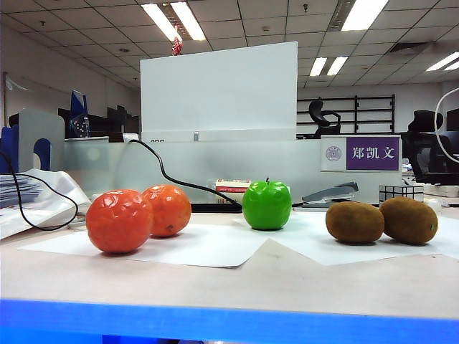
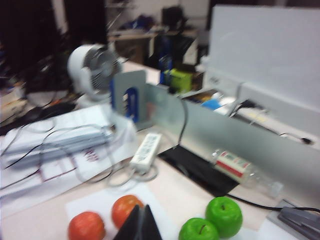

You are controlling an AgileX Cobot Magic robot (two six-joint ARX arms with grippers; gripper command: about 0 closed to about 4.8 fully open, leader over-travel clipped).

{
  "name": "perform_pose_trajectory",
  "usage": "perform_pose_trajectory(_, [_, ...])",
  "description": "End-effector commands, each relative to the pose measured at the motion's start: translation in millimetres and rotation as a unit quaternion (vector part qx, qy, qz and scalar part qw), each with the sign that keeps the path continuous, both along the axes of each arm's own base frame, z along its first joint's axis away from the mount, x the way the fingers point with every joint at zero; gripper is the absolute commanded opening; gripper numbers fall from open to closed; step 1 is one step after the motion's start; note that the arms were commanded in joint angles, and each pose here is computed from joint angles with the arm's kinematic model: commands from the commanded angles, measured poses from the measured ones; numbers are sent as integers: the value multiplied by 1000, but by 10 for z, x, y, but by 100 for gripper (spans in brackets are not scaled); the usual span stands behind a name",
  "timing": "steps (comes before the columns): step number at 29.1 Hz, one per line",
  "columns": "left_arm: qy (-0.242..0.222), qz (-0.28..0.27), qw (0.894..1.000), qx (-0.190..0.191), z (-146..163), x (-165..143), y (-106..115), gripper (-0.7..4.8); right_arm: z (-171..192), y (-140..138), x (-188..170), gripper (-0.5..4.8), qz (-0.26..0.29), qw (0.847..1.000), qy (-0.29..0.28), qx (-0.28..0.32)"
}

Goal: Put the same fruits together.

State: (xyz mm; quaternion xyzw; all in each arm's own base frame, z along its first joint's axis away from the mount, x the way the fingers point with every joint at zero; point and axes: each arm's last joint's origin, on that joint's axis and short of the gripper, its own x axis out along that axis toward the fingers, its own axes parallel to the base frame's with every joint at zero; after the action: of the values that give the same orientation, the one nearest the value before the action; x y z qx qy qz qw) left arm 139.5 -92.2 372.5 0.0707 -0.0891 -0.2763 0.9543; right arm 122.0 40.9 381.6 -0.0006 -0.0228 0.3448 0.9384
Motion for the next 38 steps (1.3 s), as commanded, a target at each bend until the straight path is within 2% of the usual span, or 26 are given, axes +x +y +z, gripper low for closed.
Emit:
perform_pose_trajectory(1, [-21,26,999,-41,-91,-72,70,-6,-90,-9,17,-9,-20,999,-18,45])
perform_pose_trajectory(9, [-19,31,998,-53,-469,-136,118,-6,-496,-19,88,-9,-59,993,-14,105])
perform_pose_trajectory(15, [-5,3,996,-93,-778,-169,126,-6,-797,-26,77,-9,-57,988,-10,145])
perform_pose_trajectory(21, [11,-3,993,-119,-1066,-228,164,-6,-1107,-58,27,-9,-64,985,18,160])
perform_pose_trajectory(28, [40,-9,988,-147,-1301,-296,211,-6,-1311,-137,-84,-8,-102,977,12,185])
perform_pose_trajectory(36, [69,-11,985,-157,-1552,-315,223,-6,-1549,-181,-138,-8,-116,969,32,215])
perform_pose_trajectory(38, [66,-28,985,-158,-1595,-325,218,-6,-1602,-183,-146,-8,-118,969,36,214])
